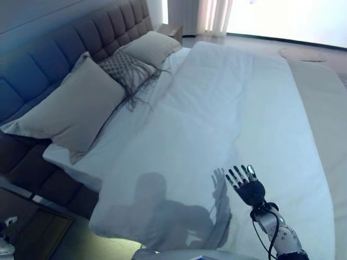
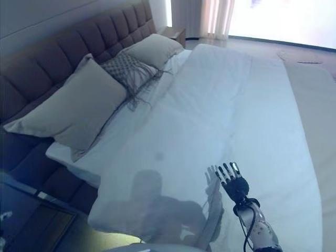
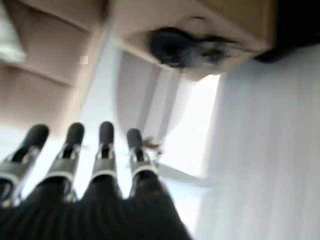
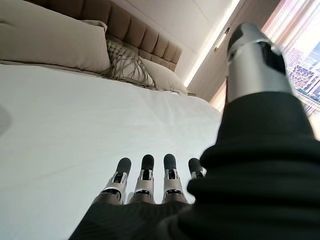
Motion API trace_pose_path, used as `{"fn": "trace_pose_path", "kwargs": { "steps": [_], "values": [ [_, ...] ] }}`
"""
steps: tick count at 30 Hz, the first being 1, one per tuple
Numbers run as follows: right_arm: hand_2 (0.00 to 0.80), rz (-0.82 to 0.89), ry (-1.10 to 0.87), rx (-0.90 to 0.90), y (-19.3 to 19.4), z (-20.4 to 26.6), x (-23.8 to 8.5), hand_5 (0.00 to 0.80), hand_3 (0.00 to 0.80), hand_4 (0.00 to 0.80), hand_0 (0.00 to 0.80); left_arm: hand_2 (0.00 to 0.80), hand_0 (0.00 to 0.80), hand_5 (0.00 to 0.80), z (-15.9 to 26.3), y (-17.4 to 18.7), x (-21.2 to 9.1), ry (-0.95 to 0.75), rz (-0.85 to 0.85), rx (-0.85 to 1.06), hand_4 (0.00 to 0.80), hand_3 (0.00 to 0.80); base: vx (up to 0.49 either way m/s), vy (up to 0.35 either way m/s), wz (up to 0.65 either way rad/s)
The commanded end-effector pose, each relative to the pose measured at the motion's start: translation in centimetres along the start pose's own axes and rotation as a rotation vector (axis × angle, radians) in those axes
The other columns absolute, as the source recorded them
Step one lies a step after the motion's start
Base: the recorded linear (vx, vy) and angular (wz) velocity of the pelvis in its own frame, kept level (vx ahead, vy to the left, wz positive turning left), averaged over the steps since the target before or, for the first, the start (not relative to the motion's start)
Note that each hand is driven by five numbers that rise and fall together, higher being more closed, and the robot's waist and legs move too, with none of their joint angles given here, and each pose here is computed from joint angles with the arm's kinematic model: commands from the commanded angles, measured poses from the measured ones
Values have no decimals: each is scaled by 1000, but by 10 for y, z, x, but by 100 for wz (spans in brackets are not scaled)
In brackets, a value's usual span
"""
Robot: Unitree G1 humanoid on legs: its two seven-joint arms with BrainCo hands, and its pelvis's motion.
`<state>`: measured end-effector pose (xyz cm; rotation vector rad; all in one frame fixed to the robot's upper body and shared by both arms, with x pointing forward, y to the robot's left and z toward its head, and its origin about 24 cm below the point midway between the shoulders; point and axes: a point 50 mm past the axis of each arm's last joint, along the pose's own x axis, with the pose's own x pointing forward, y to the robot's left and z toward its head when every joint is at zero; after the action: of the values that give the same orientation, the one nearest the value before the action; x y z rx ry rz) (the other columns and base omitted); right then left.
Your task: Make the bed neatly
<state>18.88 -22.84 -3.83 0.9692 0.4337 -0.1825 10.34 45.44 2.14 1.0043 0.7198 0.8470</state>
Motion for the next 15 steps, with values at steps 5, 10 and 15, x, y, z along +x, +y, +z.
{"fn": "trace_pose_path", "kwargs": {
  "steps": [5,10,15],
  "values": [
    [0,65,-100,62,8,10,1,0,0,0,0,0,0,0,77,2,-5,-416,-121,-65,0,0,-2,-9,2],
    [0,62,-109,86,3,3,-1,0,0,0,0,0,0,0,103,-31,-31,-524,-268,-219,0,0,2,-27,3],
    [0,33,-103,72,1,-4,0,0,0,0,0,0,0,0,115,-85,-57,-458,-459,-449,0,0,0,0,0]
  ]
}}
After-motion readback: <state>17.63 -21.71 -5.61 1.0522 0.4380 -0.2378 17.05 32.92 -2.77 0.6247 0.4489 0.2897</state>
